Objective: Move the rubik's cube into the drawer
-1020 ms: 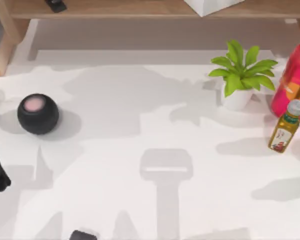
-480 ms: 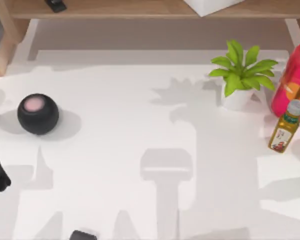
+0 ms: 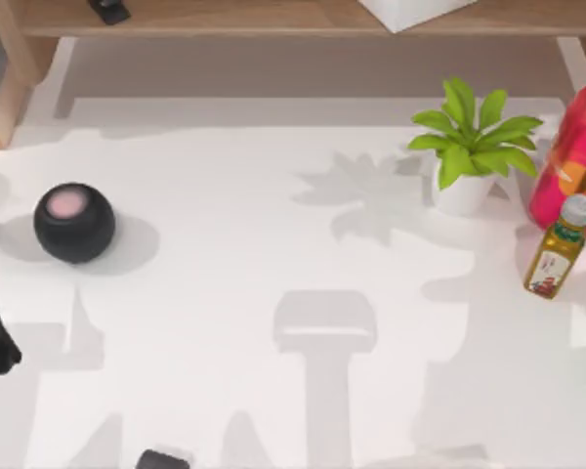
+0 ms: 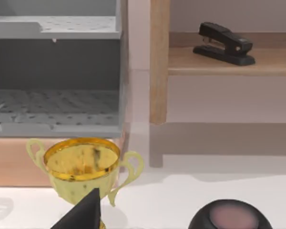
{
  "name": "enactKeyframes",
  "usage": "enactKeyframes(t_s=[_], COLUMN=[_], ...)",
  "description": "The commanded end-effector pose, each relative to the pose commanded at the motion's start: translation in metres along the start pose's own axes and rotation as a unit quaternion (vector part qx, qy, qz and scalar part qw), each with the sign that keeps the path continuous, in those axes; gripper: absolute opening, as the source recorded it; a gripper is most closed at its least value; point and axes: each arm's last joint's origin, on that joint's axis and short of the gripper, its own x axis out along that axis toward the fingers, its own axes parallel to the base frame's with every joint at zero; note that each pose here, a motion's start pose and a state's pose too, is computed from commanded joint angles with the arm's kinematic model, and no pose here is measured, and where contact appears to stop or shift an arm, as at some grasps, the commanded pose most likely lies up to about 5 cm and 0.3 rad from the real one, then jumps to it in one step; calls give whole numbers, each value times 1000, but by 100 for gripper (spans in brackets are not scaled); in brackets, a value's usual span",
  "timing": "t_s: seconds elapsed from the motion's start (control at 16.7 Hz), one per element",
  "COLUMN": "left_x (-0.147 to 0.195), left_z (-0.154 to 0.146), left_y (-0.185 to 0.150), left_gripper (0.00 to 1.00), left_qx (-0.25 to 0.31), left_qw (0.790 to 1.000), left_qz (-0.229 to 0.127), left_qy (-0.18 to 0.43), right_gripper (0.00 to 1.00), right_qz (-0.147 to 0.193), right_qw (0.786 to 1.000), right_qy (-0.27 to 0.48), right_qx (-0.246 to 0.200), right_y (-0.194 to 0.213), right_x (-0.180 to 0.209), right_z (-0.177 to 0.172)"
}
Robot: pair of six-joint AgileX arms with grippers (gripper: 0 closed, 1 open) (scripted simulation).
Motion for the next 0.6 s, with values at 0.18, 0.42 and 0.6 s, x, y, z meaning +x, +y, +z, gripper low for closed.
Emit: enactKeyframes(t_s=[0.18,0.42,0.6], left_x=[0,0,0], left_z=[0,0,0], left_y=[0,0,0], left_gripper=[100,100,100], left_qx=[0,0,0], left_qw=[1000,1000,1000], left_qz=[0,0,0], left_qy=[0,0,0], right_gripper=[8,38,60], right_qz=[0,0,0], right_qw=[1000,1000,1000], right_qy=[0,0,0], right_qx=[0,0,0], right_y=[0,0,0], right_x=[0,0,0], right_z=[0,0,0])
